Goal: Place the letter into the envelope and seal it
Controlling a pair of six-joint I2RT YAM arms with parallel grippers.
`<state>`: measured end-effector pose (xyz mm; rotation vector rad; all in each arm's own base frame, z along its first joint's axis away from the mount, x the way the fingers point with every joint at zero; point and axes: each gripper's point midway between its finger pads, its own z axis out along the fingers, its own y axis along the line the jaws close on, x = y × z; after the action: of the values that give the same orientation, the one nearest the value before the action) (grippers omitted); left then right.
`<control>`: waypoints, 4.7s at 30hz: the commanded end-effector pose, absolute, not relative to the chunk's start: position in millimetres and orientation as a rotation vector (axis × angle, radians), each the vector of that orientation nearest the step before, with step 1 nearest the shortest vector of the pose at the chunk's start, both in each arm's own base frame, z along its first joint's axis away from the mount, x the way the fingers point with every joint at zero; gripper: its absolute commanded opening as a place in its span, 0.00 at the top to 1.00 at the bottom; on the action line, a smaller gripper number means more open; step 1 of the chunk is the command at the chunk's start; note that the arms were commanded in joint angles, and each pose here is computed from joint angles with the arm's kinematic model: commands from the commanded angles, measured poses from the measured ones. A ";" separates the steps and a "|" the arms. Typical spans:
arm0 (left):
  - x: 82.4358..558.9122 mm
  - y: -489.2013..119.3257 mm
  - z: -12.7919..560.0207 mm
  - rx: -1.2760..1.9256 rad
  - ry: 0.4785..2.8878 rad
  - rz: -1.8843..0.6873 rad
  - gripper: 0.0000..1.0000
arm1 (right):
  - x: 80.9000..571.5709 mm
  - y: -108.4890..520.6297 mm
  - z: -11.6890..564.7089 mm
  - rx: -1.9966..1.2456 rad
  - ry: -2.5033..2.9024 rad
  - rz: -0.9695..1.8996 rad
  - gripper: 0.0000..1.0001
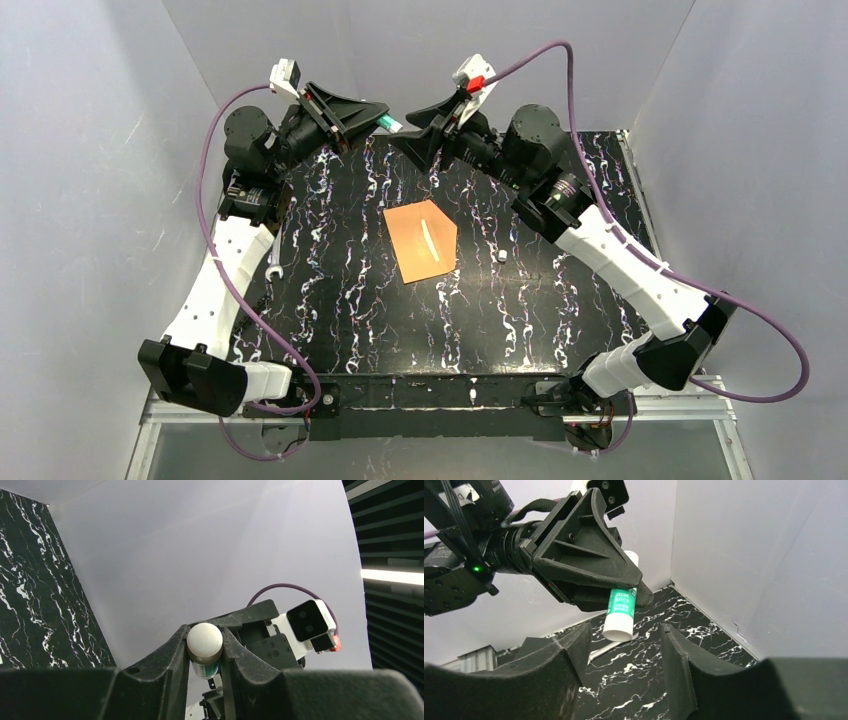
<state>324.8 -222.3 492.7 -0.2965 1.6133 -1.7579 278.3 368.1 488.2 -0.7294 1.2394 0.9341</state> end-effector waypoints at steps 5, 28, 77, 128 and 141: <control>311.1 -222.6 510.3 -0.195 1.578 -1.761 1.00 | 273.6 360.0 536.8 -0.606 1.154 0.997 0.66; 303.2 -220.8 523.4 -0.119 1.534 -1.723 1.00 | 264.0 365.4 537.7 -0.535 1.206 1.156 0.99; 296.9 -206.6 555.0 -0.271 1.336 -1.888 1.00 | 243.3 324.8 573.4 -0.673 0.877 0.856 0.07; 290.6 -204.9 556.3 -0.328 1.376 -1.923 1.00 | 272.5 389.1 551.7 -0.835 0.855 0.778 0.48; 286.5 -200.7 559.4 -0.318 1.363 -1.912 1.00 | 274.4 388.7 559.1 -0.833 0.868 0.772 0.91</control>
<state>316.5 -209.1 523.4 -0.4383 1.4647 -1.9136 280.6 397.1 525.6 -0.8766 0.9234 0.7755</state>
